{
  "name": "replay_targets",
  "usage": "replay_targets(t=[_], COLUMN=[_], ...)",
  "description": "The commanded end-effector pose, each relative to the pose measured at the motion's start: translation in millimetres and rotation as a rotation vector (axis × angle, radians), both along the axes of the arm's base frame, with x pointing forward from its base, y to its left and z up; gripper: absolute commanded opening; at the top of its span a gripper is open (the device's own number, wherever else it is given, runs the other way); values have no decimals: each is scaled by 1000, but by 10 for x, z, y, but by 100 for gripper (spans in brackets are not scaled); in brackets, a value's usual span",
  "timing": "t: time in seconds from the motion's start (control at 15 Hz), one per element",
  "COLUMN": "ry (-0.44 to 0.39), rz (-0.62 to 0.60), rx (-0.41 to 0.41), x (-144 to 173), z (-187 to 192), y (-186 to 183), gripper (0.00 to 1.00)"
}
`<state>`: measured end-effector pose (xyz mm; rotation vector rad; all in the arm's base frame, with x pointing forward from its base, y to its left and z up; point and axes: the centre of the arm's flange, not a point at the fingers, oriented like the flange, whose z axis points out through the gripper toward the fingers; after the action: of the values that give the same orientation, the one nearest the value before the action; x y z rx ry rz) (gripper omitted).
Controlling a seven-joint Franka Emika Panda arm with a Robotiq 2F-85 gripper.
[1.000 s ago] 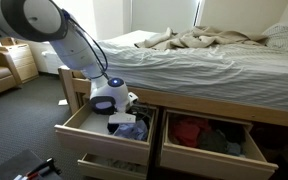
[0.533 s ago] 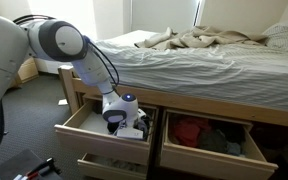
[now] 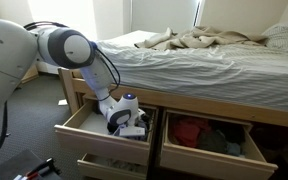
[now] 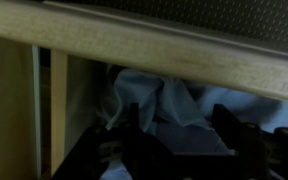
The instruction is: Move the blue shirt from the left drawer to the one on the right
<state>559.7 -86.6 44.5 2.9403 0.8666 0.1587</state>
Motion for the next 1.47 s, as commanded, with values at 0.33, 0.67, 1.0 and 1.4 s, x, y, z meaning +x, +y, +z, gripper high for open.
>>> replay_targets(t=[0.33, 0.67, 1.0, 1.4], ry=[-244, -264, -252, -258], rz=[85, 130, 137, 139], rx=[-79, -79, -99, -124], x=[-93, -134, -127, -142], z=[125, 122, 108, 114], y=[88, 118, 107, 98], gripper=[100, 73, 38, 0])
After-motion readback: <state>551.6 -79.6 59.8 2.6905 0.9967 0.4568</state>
